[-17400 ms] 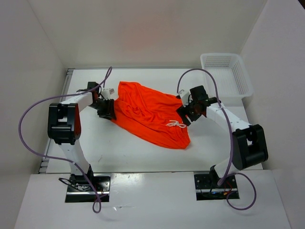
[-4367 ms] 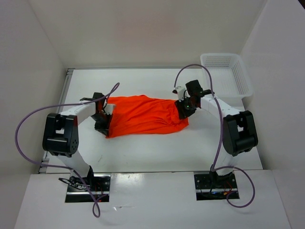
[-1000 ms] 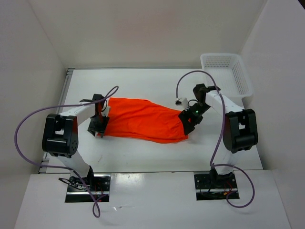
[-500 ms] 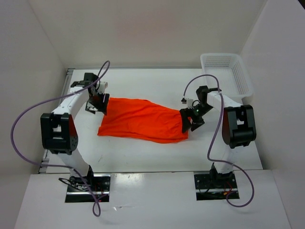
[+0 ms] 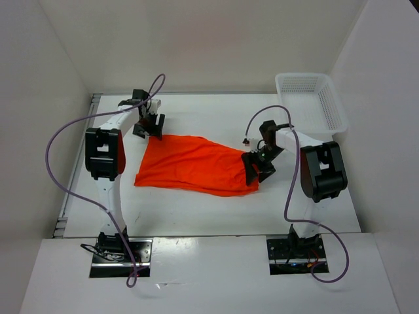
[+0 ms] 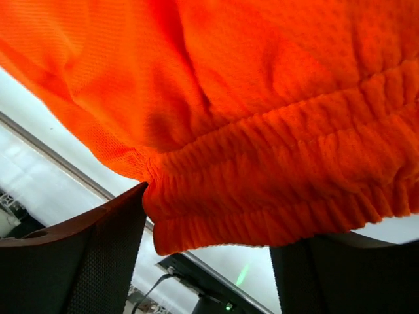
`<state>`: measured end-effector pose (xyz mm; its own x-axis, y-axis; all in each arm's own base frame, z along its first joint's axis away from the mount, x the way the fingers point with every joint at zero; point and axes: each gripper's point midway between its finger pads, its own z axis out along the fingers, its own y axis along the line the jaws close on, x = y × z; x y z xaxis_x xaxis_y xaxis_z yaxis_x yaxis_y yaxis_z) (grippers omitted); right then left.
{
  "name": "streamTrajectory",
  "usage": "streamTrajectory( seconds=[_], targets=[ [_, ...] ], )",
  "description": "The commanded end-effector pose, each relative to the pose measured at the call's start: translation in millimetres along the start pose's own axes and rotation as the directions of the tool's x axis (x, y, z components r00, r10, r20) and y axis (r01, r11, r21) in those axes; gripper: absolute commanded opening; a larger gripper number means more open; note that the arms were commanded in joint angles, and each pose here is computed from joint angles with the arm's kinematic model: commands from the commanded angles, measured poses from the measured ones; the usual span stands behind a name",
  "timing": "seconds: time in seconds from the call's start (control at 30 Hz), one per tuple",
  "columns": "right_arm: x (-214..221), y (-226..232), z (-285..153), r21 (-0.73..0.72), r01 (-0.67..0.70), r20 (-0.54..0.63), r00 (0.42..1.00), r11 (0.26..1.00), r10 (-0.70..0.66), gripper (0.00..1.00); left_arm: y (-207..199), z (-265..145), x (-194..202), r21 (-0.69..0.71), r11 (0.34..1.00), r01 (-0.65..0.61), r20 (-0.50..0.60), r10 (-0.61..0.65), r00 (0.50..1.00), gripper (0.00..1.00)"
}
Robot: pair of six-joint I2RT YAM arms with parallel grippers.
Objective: Fold and stack the shorts
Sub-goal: Fold the shorts
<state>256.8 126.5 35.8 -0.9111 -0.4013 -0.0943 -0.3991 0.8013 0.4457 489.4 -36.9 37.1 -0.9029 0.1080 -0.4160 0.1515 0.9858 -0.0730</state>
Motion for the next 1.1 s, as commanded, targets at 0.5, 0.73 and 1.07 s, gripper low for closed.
streamTrajectory(
  seconds=[0.5, 0.73, 1.07],
  targets=[
    [-5.0, -37.9, 12.9, 0.179, 0.027, -0.02, 1.0, 0.983, -0.024, 0.0, 38.8, 12.1, -49.7, -0.144, 0.989, 0.017, 0.13, 0.002, 0.991, 0.0],
    [-79.9, -79.4, -23.3, 0.252, 0.079, 0.138, 0.984, 0.964, -0.117, 0.04, 43.7, 9.7, -64.5, -0.166, 0.986, 0.021, 0.153, 0.005, 0.988, 0.14],
    [-107.2, -81.9, -48.8, 0.195, 0.031, 0.251, 0.965, 0.98, -0.081, 0.68, 26.0, -35.0, -56.6, -0.152, 0.988, 0.004, 0.176, 0.023, 0.984, 0.94]
  ],
)
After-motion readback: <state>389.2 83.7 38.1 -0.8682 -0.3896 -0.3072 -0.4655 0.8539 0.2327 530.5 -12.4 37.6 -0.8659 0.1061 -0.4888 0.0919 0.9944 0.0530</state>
